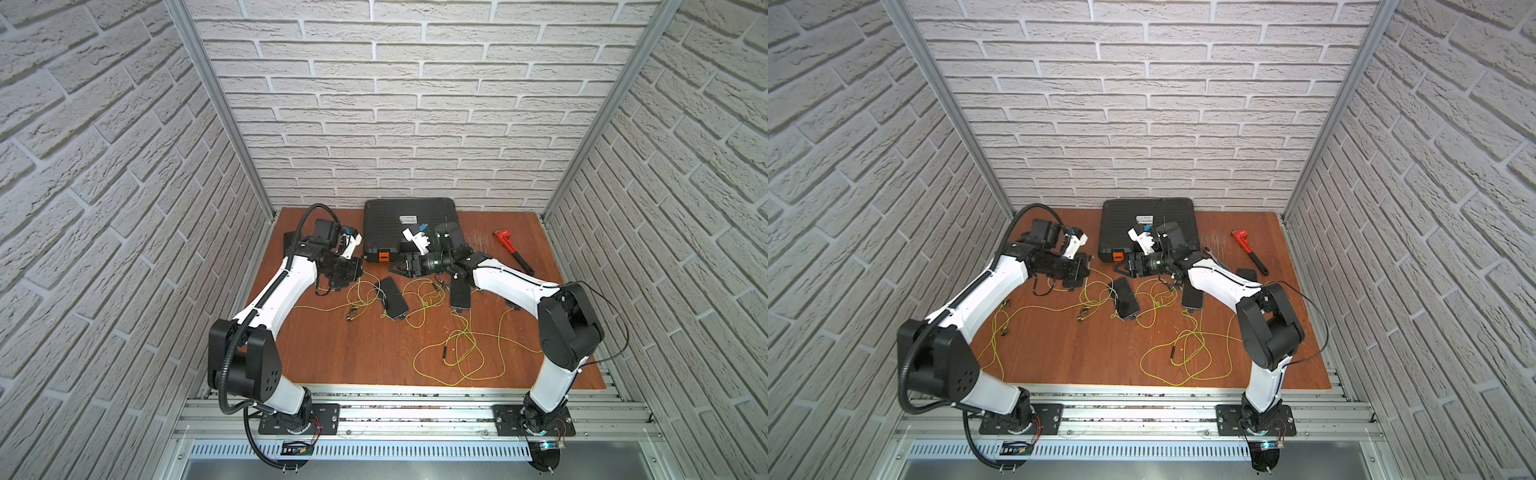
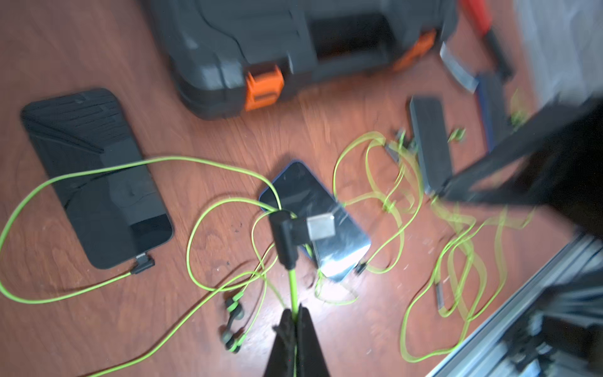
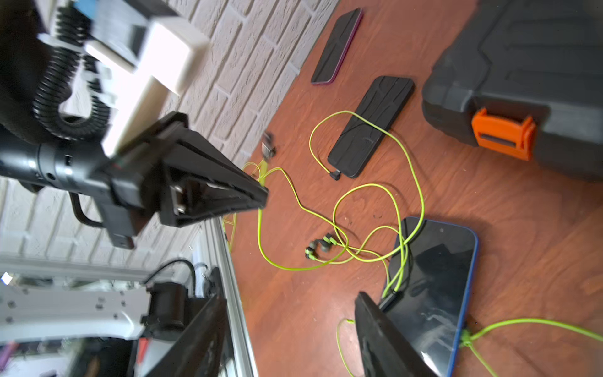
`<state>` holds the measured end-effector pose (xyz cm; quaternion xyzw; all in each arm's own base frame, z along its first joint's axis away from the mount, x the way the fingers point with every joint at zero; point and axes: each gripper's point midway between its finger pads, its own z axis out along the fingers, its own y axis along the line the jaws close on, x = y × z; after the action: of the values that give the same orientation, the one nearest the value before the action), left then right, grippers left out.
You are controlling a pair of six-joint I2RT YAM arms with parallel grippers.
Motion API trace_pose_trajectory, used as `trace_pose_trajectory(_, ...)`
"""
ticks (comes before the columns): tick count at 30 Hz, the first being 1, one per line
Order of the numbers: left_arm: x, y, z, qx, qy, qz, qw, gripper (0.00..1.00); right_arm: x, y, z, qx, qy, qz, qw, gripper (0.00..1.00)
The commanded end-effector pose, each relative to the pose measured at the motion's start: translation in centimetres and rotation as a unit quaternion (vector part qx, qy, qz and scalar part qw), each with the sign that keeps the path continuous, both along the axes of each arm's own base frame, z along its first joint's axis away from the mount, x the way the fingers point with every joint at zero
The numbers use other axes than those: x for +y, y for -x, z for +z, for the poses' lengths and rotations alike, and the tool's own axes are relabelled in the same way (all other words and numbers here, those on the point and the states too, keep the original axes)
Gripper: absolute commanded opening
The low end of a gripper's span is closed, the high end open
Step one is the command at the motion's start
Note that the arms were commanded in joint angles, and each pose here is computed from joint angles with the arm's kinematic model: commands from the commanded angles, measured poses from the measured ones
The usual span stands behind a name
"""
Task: Plug wired earphones into phones
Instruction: Pick up the wired earphone from the center of the board.
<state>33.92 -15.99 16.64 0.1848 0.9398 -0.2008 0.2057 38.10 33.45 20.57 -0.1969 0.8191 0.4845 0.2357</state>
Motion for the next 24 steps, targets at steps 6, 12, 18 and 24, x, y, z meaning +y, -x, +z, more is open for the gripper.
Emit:
trace_pose_trajectory(6, -0.4, 0.6, 0.0, -0.023, -0.081, -0.164, 0.983, 0.0, -1.6, 1.7, 1.1, -0.016, 0.028, 0.111, 0.993, 0.52)
trace_pose_trajectory(12, -1.1, -0.7, 1.1, -0.098, -0.104, -0.23, 0.963, 0.0, -2.2, 0.1, 1.3, -0.003, -0.018, 0.082, 0.996, 0.47)
trace_pose_trajectory(18, -2.2, -1.0, 1.3, -0.118, -0.124, -0.249, 0.953, 0.0, -0.5, -1.5, 0.6, 0.045, -0.059, 0.071, 0.995, 0.57)
trace_pose_trajectory(24, -3.1, -0.9, 1.6, -0.128, -0.123, -0.253, 0.951, 0.0, 1.2, -2.6, -0.3, 0.069, -0.074, 0.063, 0.993, 0.56)
